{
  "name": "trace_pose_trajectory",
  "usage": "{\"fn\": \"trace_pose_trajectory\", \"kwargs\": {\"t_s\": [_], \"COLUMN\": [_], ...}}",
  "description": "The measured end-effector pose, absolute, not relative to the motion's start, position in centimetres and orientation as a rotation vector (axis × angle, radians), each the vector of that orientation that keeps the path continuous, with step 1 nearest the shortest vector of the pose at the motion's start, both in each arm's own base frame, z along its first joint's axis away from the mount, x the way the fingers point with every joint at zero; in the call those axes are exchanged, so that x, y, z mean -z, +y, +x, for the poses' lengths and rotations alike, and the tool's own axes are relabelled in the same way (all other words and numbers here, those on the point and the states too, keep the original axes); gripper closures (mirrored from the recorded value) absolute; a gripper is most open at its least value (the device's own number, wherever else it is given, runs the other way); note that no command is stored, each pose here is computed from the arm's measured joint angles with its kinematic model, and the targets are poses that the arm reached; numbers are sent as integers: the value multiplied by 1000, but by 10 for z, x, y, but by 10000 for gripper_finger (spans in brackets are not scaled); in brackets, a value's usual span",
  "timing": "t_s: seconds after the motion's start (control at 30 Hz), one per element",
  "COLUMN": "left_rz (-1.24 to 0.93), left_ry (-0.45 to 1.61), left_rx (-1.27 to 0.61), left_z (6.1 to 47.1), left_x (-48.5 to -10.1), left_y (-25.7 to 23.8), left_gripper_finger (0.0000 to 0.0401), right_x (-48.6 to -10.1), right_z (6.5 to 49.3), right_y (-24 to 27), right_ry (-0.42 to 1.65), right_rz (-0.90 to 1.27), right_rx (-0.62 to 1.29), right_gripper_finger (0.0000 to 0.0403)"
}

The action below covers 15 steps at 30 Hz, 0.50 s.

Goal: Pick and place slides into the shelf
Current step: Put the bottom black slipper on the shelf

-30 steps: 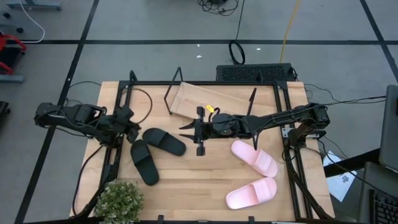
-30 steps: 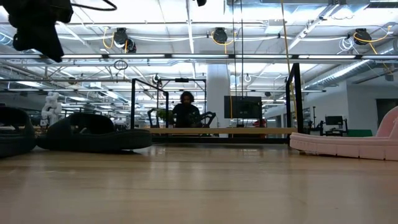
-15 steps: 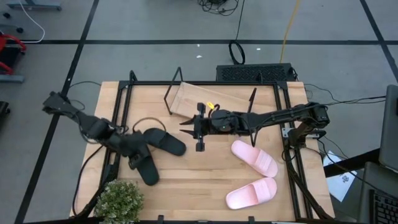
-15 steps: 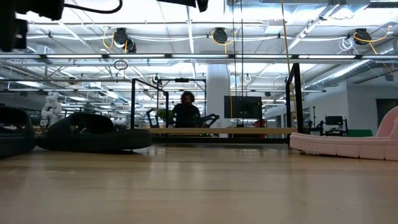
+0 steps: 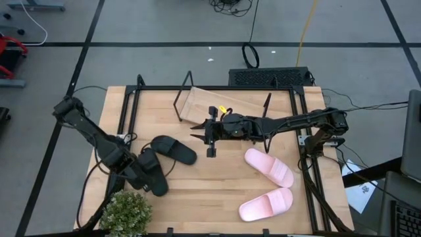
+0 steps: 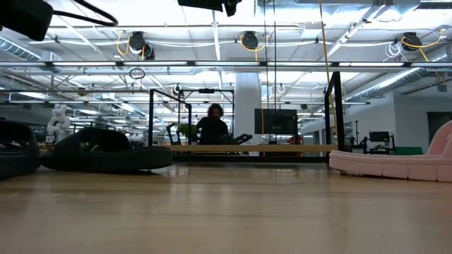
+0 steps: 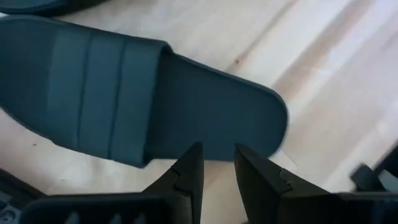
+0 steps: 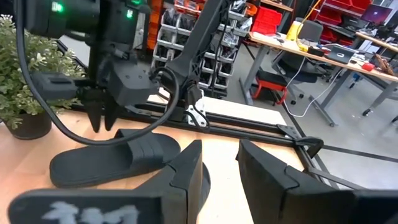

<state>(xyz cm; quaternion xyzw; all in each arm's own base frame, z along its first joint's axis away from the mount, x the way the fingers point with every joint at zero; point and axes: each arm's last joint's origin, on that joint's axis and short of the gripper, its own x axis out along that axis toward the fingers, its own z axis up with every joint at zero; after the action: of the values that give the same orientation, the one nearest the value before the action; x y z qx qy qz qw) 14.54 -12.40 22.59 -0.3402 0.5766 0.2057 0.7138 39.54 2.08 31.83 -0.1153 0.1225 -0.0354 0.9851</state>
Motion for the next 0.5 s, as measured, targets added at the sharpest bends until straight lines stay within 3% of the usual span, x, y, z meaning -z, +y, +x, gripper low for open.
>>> {"fn": "trace_pose_trajectory", "kwargs": {"t_s": [0.3,0.5], "left_rz": [-685,-670], "left_ry": [1293,1285], "left_rx": [-562,-596], "left_z": [152,154], "left_x": [-212,-231], "left_y": [-128,-129], "left_gripper_finger": [315,315], "right_x": [-318,-318], "right_z": [395,395], "right_y": [21,21], "right_ry": [250,251], "right_rz": [-232,-232], "right_rx": [70,70], "right_gripper_finger": [307,307]}}
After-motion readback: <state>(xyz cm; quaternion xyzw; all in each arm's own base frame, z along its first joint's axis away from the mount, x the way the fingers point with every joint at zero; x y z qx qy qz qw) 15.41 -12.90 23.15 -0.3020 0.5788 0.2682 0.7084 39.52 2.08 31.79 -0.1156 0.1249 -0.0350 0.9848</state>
